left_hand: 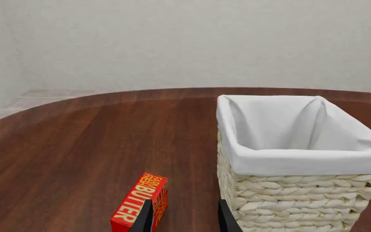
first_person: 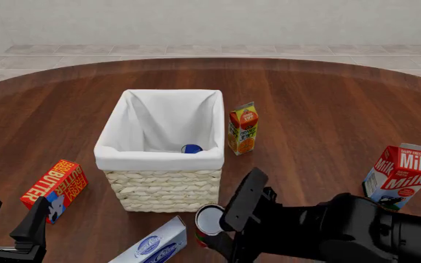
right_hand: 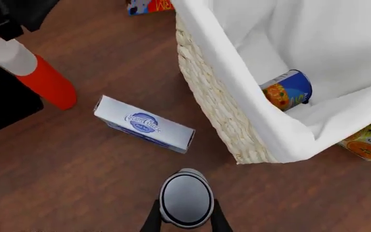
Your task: Pick up the alphabet soup and the tomato sauce, and put them in the basket.
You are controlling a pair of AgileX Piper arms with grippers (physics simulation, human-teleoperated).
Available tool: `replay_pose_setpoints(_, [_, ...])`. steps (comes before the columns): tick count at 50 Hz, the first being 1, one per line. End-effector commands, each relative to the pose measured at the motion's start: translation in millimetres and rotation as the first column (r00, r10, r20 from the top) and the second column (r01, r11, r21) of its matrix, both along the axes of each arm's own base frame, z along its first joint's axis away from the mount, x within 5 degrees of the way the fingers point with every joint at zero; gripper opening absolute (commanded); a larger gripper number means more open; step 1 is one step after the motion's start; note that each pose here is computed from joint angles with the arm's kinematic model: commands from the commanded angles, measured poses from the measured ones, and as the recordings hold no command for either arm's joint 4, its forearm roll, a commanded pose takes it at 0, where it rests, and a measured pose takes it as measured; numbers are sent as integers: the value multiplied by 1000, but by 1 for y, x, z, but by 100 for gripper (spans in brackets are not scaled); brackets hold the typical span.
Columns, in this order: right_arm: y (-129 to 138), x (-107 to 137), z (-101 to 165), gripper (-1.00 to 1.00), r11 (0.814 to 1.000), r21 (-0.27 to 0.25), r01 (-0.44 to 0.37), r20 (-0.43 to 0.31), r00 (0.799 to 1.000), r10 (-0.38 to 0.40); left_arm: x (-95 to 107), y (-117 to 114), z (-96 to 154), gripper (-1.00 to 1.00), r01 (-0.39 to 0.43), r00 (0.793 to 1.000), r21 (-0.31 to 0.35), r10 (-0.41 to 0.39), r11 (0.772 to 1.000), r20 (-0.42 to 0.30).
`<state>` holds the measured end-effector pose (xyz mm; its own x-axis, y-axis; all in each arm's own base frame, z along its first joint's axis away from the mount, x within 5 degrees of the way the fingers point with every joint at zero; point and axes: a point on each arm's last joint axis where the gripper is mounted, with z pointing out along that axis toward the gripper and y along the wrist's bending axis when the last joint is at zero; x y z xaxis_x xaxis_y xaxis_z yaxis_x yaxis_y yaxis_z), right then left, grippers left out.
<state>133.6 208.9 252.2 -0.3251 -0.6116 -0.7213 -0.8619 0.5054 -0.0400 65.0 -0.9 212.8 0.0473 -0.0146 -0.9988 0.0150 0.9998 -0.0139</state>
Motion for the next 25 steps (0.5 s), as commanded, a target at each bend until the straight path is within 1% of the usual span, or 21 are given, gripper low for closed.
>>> replay_pose_setpoints(1, [-3, -1, 19, -100, 1000, 21, -5, 23, 1000, 4, 0, 0, 0, 100, 0, 1000, 0, 0, 1000, 0])
replay_pose_setpoints(11, [-5, -3, 34, -100, 999, 27, -26, 53, 998, 24, 0, 0, 0, 100, 0, 1000, 0, 0, 1000, 0])
replay_pose_setpoints(17, [-6, -4, 52, -100, 998, 42, -45, 83, 996, 41, 0, 0, 0, 100, 0, 1000, 0, 0, 1000, 0])
replay_pose_setpoints(25, [-4, -7, 58, -100, 997, 44, -65, 95, 994, 60, 0, 0, 0, 100, 0, 1000, 0, 0, 1000, 0])
